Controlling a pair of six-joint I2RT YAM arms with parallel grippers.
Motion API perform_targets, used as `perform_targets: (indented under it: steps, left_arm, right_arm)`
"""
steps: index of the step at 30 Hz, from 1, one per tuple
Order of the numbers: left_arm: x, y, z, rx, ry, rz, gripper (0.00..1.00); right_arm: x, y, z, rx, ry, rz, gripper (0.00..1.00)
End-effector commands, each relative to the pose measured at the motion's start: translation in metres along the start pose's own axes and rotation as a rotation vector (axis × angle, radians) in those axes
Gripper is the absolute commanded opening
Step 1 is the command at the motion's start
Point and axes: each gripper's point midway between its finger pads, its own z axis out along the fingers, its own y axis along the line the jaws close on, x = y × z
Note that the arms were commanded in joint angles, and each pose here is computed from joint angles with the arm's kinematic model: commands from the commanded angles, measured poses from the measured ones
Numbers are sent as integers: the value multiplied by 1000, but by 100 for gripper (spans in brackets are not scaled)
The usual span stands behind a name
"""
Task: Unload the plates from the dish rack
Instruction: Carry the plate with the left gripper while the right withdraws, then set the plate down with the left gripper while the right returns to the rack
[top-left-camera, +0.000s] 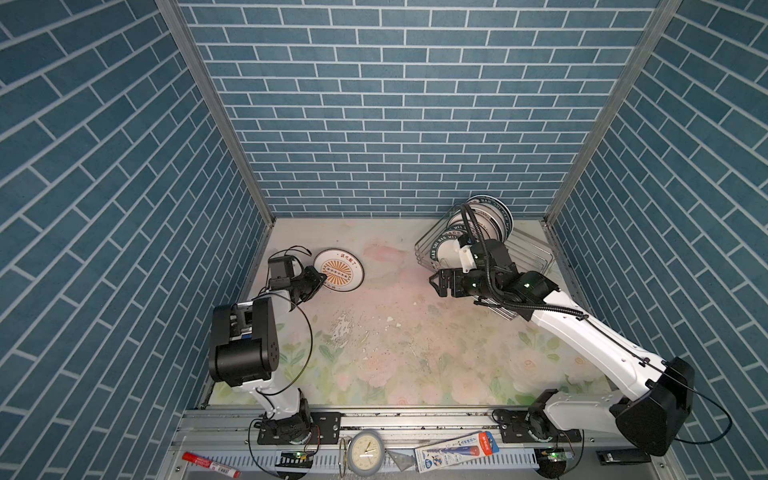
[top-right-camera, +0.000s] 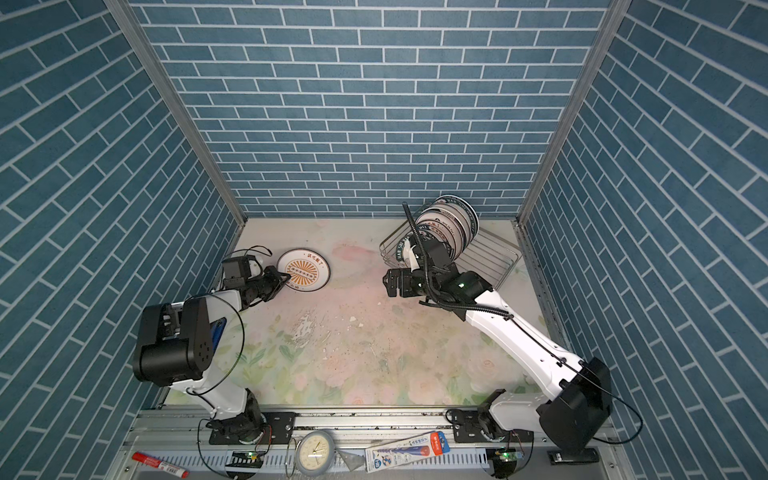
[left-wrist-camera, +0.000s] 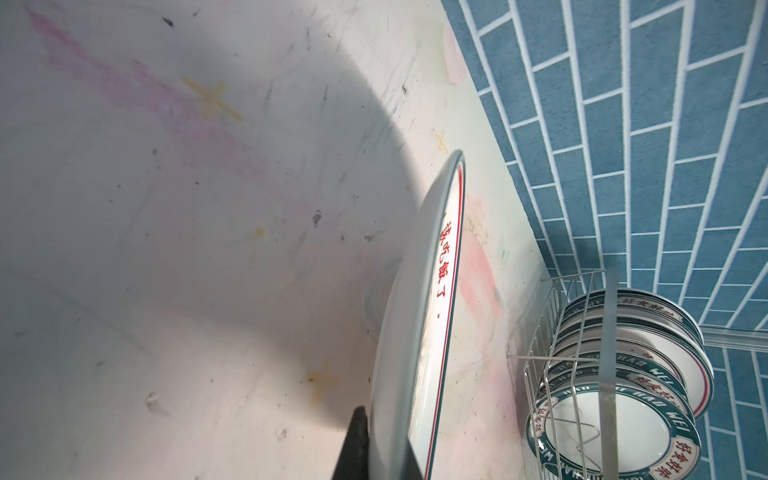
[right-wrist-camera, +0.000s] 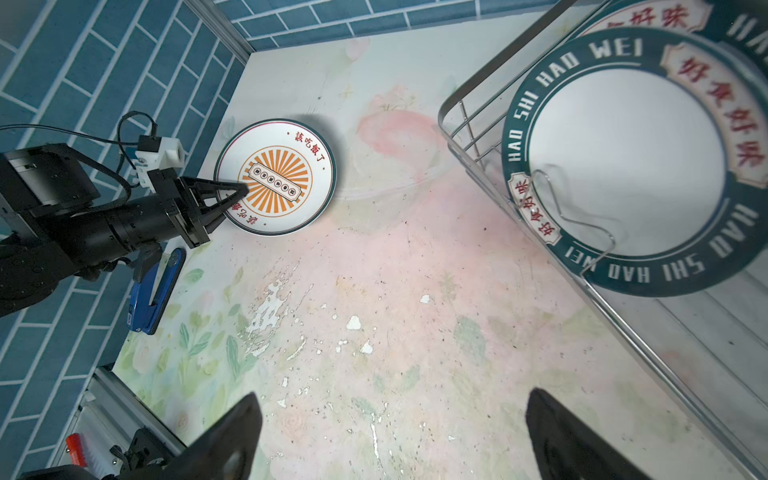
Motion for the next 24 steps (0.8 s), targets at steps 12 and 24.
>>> perform_targets:
  steps: [12, 24]
  left_arm:
    - [-22, 14, 7, -19, -34, 14, 0]
    - [-13, 42, 16, -125, 14, -10, 12]
  right_arm:
    - [-9, -12, -35, 46, -87, -53, 99]
    - [-24, -39, -36, 185, -99, -88, 99]
